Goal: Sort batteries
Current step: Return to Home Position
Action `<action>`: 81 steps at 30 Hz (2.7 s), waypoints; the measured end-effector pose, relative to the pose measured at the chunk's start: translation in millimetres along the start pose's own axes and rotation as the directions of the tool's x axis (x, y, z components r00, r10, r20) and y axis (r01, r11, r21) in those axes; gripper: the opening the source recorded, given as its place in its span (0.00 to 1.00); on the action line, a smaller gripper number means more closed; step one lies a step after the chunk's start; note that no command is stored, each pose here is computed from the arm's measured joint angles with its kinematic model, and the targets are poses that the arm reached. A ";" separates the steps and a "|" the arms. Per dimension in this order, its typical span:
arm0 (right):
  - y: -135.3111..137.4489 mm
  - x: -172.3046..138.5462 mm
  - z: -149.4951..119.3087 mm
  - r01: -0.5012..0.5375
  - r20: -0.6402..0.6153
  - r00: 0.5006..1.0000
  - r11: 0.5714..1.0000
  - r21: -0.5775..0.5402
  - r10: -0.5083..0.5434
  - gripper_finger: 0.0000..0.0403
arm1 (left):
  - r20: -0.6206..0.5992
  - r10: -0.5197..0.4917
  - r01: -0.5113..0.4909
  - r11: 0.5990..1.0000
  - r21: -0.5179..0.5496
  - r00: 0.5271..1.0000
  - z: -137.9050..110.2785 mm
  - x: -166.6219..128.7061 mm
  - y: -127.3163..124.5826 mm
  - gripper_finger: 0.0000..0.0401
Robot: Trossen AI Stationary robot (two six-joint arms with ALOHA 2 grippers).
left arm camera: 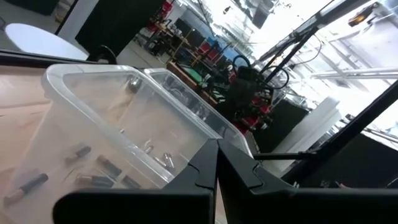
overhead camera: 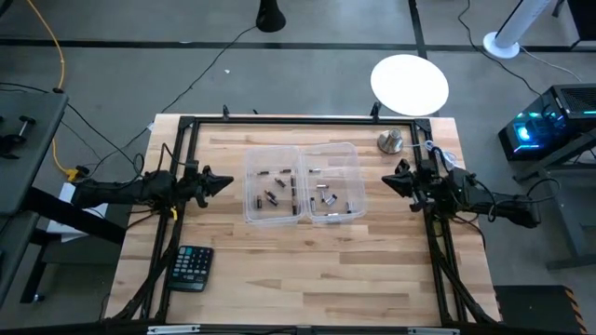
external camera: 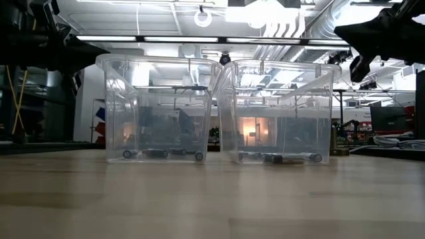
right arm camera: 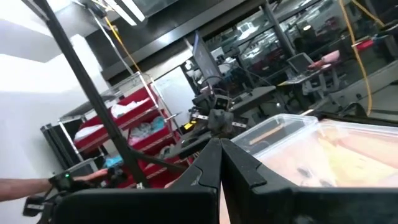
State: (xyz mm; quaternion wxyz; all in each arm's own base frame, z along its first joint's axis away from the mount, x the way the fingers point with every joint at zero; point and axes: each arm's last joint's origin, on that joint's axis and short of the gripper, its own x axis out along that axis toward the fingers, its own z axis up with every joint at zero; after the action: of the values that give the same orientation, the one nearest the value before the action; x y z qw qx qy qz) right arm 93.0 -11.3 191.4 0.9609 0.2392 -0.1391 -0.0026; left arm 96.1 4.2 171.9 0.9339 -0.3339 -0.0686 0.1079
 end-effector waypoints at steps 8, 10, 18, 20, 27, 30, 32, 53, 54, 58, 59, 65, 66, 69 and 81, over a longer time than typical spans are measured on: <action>1.1 0.0 -1.8 -0.011 -0.019 1.000 1.000 0.006 0.012 0.00 | 0.001 0.000 0.000 1.000 0.000 1.000 0.0 0.0 0.0 0.00; 1.1 0.0 -1.8 -0.011 -0.019 1.000 1.000 0.006 0.011 0.00 | 0.001 0.000 0.000 1.000 0.000 1.000 0.0 0.0 0.0 0.00; -0.5 0.8 -4.7 0.004 -0.048 0.999 1.000 0.008 -0.004 0.00 | -0.001 0.002 -0.002 1.000 0.001 1.000 -0.1 0.1 0.1 0.00; -1.0 0.8 -5.5 0.009 -0.056 0.998 1.000 0.008 -0.009 0.00 | -0.001 0.003 -0.003 1.000 0.000 1.000 -0.1 0.1 0.1 0.00; -1.2 0.7 -6.2 0.010 -0.065 0.998 1.000 0.009 -0.009 0.00 | -0.001 0.003 -0.003 1.000 0.000 1.000 -0.2 0.2 0.2 0.00; -1.2 0.7 -6.2 0.010 -0.065 0.998 1.000 0.009 -0.009 0.00 | -0.001 0.003 -0.003 1.000 0.000 1.000 -0.2 0.2 0.2 0.00; -1.3 0.7 -6.3 0.010 -0.066 0.998 1.000 0.009 -0.009 0.00 | -0.001 0.003 -0.003 1.000 0.000 1.000 -0.2 0.2 0.2 0.00; -1.3 0.8 -6.4 0.011 -0.066 0.998 1.000 0.009 -0.011 0.00 | -0.001 0.003 -0.003 1.000 0.000 1.000 -0.1 0.2 0.2 0.00; -1.3 0.8 -6.4 0.011 -0.066 0.998 1.000 0.009 -0.011 0.00 | -0.001 0.003 -0.003 1.000 0.000 1.000 -0.1 0.2 0.2 0.00; -1.3 0.8 -6.4 0.012 -0.066 0.998 1.000 0.009 -0.011 0.00 | -0.001 0.003 -0.003 1.000 0.000 1.000 -0.1 0.2 0.2 0.00; -1.3 0.8 -6.4 0.012 -0.066 0.998 1.000 0.009 -0.011 0.00 | -0.001 0.003 -0.003 1.000 0.000 1.000 -0.1 0.2 0.2 0.00; -1.3 0.8 -6.4 0.012 -0.066 0.998 1.000 0.009 -0.011 0.00 | -0.001 0.003 -0.003 1.000 0.000 1.000 -0.2 0.2 0.2 0.00; -1.4 0.8 -6.4 0.012 -0.066 0.998 1.000 0.009 -0.011 0.00 | -0.001 0.003 -0.003 1.000 0.000 1.000 -0.1 0.2 0.2 0.00; -1.4 0.8 -6.4 0.012 -0.066 0.998 1.000 0.009 -0.012 0.00 | -0.001 0.003 -0.003 1.000 0.000 1.000 -0.1 0.2 0.2 0.00; -1.5 0.8 -6.3 0.016 -0.064 0.998 1.000 0.008 -0.015 0.00 | -0.001 0.003 -0.003 1.000 0.000 1.000 -0.1 0.2 0.2 0.00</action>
State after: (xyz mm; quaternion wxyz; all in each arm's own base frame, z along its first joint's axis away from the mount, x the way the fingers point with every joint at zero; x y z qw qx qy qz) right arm 95.5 -9.8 185.5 0.9638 0.2445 -0.1062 -0.0017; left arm 96.3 4.3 171.7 0.9338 -0.3339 -0.0677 0.1094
